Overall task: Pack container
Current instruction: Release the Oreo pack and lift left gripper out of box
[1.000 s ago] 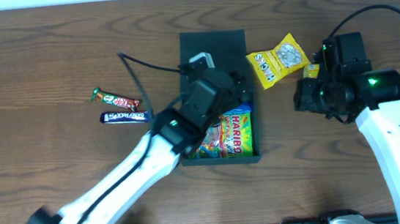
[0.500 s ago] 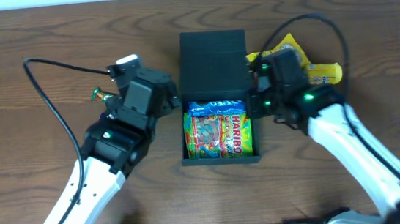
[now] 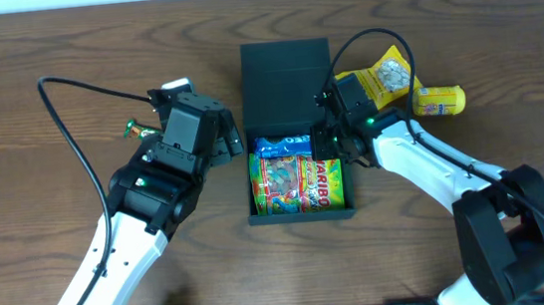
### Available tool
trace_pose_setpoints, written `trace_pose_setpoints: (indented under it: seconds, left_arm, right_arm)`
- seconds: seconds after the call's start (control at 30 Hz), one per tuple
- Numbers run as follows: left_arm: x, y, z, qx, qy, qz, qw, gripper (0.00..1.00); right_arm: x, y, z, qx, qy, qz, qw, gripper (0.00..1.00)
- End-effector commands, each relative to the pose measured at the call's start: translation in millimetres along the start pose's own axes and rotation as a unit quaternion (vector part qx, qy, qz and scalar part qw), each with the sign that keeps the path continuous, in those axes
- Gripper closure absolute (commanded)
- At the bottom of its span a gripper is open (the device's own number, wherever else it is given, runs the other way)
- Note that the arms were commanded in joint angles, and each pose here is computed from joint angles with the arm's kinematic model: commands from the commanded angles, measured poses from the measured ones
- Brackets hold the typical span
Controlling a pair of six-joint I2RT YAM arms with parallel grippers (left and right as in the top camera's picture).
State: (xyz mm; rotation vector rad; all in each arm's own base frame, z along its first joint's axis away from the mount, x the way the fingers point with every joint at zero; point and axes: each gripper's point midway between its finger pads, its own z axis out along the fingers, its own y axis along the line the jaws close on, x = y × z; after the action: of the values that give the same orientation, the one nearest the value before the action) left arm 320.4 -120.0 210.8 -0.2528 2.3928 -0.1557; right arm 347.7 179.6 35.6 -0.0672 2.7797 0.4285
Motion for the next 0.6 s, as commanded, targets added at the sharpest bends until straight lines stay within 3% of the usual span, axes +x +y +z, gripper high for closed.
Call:
trace_pose_setpoints:
  seconds: [0.0,0.33,0.43,0.57]
  left_arm:
    - [-4.7,0.0,-3.6,0.003,-0.005,0.007,1.0,0.05]
    - [-11.2,24.8,2.7,-0.047,-0.016,0.017,0.999,0.05]
    - [-4.7,50.4,17.9,-0.074,0.01,-0.044,0.996,0.05]
    - [16.7,68.7,42.5,-0.083,0.067,-0.069,0.992,0.05]
  right_arm:
    - [1.3,5.6,-1.1,0.0,0.002,0.001,1.0,0.99]
    - [-40.4,28.0,-113.2,-0.048,-0.133,-0.014,0.99,0.99]
    - [-43.6,16.1,-140.7,-0.042,-0.159,0.0,0.986,0.99]
    - [-39.8,-27.0,-151.1,0.025,-0.16,0.048,0.986,0.99]
